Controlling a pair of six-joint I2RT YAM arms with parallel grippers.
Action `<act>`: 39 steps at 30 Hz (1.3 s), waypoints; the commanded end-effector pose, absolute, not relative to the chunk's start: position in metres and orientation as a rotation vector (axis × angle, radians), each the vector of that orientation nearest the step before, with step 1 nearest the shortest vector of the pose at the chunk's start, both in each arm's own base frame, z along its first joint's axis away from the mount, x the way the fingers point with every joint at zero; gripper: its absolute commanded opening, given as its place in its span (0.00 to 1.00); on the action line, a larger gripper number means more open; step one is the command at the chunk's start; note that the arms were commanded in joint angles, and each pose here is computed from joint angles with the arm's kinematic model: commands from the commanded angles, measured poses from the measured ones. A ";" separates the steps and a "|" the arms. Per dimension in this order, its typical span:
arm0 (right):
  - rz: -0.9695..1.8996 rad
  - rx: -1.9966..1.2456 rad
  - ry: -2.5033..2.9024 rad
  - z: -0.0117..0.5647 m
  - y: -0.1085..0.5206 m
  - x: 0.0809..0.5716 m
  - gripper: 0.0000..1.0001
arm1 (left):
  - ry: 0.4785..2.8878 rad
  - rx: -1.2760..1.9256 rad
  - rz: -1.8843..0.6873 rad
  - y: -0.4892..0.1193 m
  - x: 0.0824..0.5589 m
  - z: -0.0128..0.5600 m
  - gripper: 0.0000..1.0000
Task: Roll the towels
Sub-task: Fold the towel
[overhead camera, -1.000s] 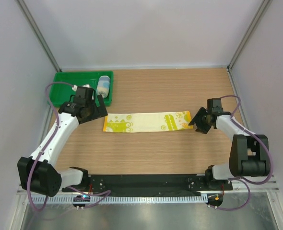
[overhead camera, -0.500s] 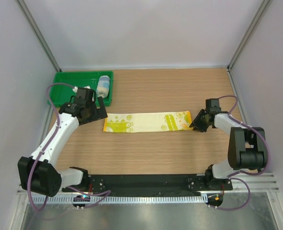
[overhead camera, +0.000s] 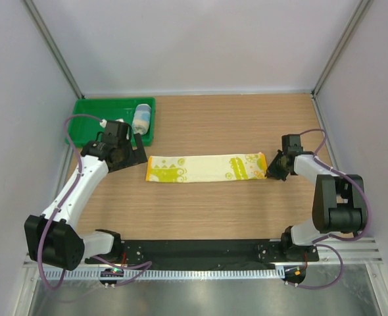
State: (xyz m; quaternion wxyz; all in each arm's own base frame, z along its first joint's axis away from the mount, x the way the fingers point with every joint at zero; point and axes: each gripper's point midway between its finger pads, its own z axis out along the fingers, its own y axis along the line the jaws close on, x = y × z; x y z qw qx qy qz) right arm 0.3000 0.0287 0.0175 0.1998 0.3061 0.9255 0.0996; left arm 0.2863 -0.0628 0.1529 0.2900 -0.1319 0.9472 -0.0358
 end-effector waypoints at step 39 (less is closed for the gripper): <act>0.155 0.318 2.261 0.195 0.165 0.351 0.01 | 2.525 -0.329 0.047 -0.041 0.275 0.152 1.00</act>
